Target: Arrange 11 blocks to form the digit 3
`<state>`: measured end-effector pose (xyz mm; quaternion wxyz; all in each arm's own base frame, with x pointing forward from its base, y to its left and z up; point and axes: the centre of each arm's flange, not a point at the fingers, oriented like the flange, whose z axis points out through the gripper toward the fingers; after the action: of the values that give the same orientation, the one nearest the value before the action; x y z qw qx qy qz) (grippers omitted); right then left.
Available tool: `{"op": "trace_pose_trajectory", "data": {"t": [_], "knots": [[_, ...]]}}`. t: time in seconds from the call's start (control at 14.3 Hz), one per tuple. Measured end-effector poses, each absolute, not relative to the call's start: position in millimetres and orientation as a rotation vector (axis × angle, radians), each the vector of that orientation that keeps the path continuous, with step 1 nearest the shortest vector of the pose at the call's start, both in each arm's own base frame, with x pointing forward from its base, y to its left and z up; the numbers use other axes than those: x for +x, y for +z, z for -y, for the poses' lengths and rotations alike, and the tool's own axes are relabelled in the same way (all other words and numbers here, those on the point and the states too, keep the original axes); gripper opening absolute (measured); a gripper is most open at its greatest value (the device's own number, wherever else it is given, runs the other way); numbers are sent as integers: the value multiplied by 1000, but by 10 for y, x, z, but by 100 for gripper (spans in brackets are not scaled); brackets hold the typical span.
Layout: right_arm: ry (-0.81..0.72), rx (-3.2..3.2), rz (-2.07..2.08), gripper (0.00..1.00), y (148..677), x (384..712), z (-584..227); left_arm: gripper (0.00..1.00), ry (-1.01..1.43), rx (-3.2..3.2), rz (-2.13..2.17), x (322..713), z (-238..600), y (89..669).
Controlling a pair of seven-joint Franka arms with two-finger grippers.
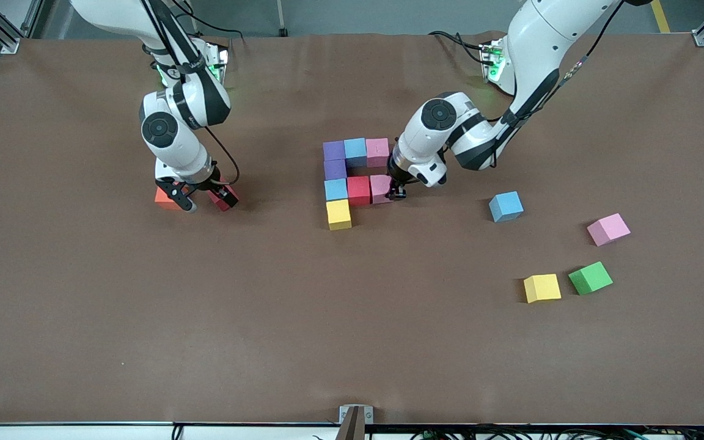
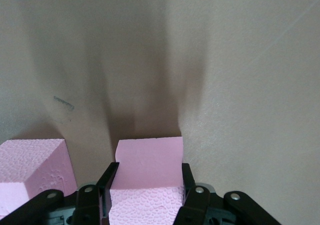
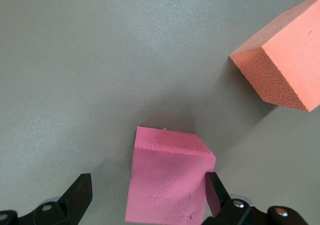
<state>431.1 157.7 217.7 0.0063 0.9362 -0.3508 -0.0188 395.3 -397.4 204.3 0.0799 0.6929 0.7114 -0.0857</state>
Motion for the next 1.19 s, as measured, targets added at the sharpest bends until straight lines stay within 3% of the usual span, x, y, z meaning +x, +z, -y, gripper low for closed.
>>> {"op": "trace_pose_trajectory", "data": {"t": [1.19], "knots": [[-130,2884,1111,100,2172,4316,-1491,53,-268,2098,-2097,3915,4014,2009]]}}
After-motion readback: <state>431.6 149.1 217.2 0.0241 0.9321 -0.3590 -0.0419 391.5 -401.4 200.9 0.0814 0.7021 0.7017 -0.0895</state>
